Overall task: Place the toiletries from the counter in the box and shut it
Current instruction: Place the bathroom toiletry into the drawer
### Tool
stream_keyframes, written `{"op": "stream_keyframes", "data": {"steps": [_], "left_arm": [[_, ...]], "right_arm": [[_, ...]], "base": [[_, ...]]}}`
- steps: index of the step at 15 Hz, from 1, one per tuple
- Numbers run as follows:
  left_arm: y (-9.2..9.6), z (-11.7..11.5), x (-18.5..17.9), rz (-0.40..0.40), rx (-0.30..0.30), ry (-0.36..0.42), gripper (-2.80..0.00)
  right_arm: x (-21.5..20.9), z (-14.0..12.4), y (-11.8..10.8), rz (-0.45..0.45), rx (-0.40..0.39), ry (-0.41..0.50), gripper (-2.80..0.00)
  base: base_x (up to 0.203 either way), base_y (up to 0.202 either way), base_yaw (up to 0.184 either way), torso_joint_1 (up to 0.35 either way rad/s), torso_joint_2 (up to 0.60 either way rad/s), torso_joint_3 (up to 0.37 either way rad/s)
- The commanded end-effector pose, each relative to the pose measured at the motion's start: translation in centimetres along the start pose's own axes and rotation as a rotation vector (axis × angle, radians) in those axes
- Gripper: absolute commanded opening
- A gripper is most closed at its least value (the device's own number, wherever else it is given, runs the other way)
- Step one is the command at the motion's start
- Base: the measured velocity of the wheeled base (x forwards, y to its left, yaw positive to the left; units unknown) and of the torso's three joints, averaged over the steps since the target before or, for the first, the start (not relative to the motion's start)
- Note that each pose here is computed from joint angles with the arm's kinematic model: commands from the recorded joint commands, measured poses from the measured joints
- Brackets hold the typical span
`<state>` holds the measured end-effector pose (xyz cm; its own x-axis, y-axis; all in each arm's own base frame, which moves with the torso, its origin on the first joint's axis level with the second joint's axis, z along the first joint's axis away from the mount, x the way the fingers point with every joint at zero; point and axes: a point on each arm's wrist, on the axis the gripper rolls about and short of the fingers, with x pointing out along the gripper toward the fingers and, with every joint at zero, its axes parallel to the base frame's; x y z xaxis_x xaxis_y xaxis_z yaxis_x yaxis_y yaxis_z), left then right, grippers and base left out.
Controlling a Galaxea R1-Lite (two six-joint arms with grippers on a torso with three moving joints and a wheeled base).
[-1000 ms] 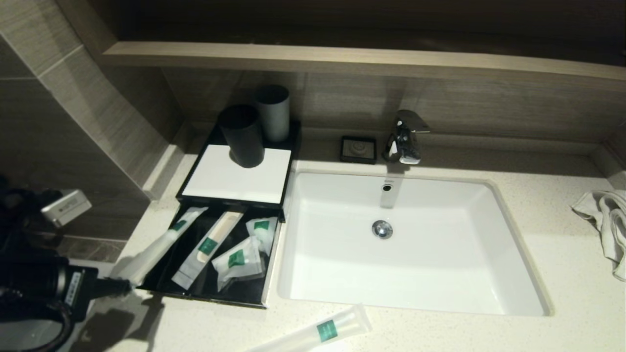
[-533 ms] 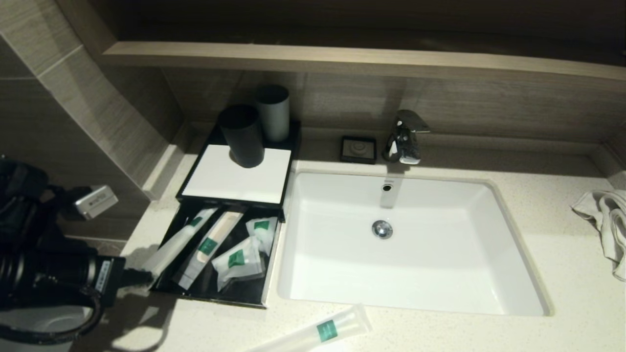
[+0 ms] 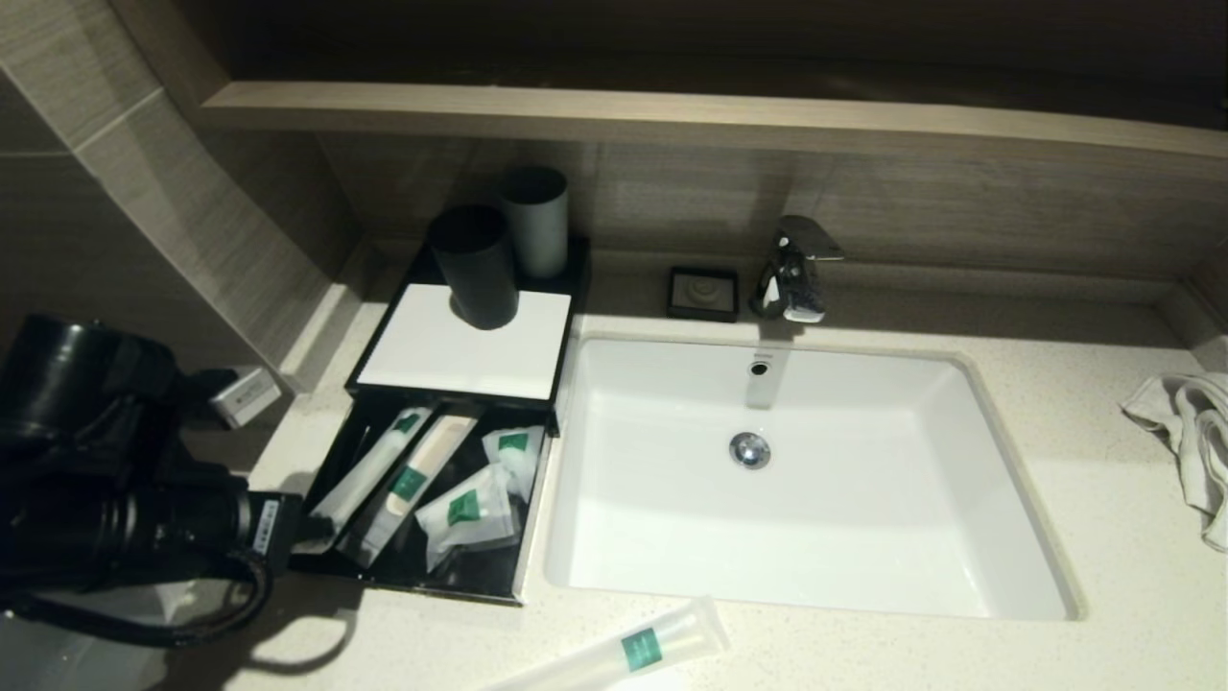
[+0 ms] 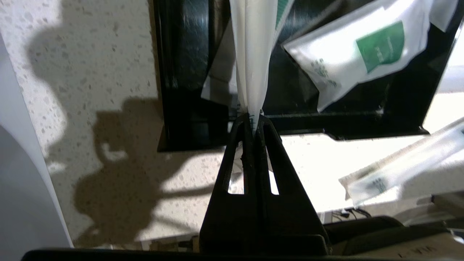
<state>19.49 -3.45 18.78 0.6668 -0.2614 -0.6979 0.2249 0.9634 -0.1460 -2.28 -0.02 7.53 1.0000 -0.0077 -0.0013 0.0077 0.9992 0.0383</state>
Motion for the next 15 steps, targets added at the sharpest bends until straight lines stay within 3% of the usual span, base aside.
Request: {"op": "stream_keyframes", "data": {"steps": [1,15], "left_arm": [[0.0,-0.1,1.1,0.003,-0.002,0.007,-2.8],[-0.1,1.1,2.8,-0.011,-0.049,-0.056,-2.8]], "right_arm": [[0.0,0.0,0.0,0.0,0.0,0.001,-2.8],[0.0,0.0,0.0,0.0,0.0,0.0,-2.8]], "base": [[0.0,0.0,0.0,0.0,0.0,0.0],[0.0,0.0,0.0,0.0,0.0,0.0]]}}
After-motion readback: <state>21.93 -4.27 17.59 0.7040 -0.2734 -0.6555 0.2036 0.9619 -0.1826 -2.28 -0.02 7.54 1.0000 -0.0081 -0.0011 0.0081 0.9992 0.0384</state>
